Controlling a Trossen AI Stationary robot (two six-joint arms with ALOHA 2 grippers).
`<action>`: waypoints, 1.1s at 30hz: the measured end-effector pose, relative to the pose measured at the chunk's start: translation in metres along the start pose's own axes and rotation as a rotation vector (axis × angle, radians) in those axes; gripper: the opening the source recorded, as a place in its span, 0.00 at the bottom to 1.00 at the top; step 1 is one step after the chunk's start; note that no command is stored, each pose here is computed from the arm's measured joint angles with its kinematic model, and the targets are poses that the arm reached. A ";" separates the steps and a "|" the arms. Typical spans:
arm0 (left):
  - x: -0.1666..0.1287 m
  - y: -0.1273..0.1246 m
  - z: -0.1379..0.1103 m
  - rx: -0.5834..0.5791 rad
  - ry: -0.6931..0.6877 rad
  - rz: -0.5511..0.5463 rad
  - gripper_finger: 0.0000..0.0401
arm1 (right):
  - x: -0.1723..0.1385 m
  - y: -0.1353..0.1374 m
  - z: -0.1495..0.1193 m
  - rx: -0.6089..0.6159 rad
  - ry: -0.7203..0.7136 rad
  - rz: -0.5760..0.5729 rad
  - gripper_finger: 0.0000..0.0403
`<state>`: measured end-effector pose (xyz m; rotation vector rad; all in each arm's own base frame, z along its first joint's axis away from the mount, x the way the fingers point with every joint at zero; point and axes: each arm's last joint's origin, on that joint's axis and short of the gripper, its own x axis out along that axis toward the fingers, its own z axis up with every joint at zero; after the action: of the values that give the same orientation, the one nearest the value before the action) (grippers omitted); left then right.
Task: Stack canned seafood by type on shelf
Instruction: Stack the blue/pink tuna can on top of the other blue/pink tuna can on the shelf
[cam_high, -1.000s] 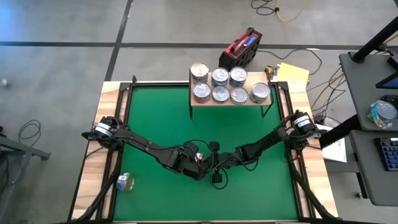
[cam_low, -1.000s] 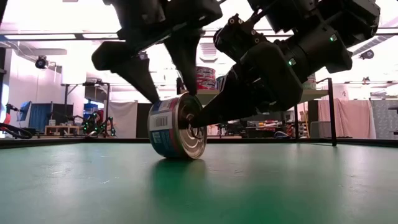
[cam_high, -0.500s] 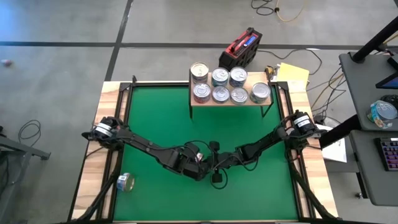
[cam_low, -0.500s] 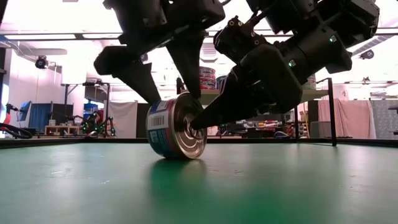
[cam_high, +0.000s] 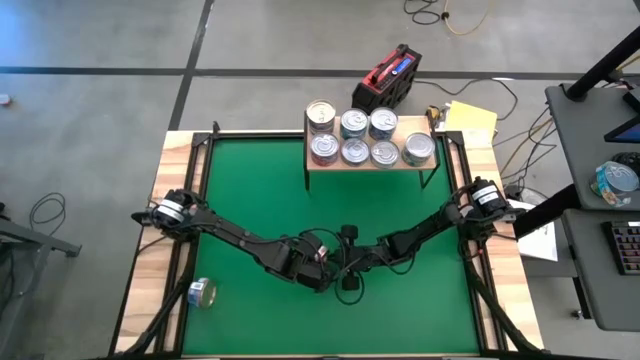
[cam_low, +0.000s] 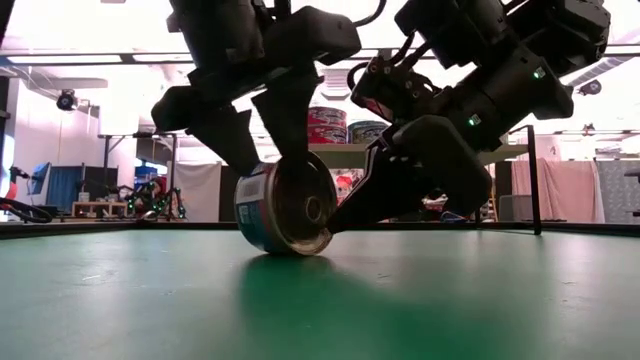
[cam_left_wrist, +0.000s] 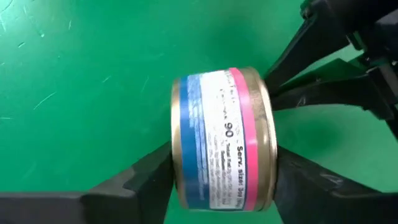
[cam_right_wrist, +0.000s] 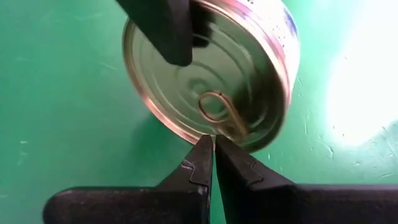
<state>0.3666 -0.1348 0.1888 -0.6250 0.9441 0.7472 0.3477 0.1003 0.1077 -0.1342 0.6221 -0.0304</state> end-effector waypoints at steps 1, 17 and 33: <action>0.000 0.000 -0.001 0.005 0.008 0.000 0.52 | 0.000 0.000 0.000 0.000 0.000 0.000 0.03; -0.012 0.003 0.004 0.143 -0.057 -0.005 0.45 | -0.019 0.002 0.000 -0.024 0.077 -0.069 0.03; -0.045 -0.001 -0.014 0.215 -0.248 -0.050 0.45 | -0.071 0.002 0.022 -0.070 -0.002 -0.119 0.03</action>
<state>0.3430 -0.1587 0.2220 -0.3571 0.7645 0.6516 0.3033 0.1098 0.1664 -0.2391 0.6125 -0.1232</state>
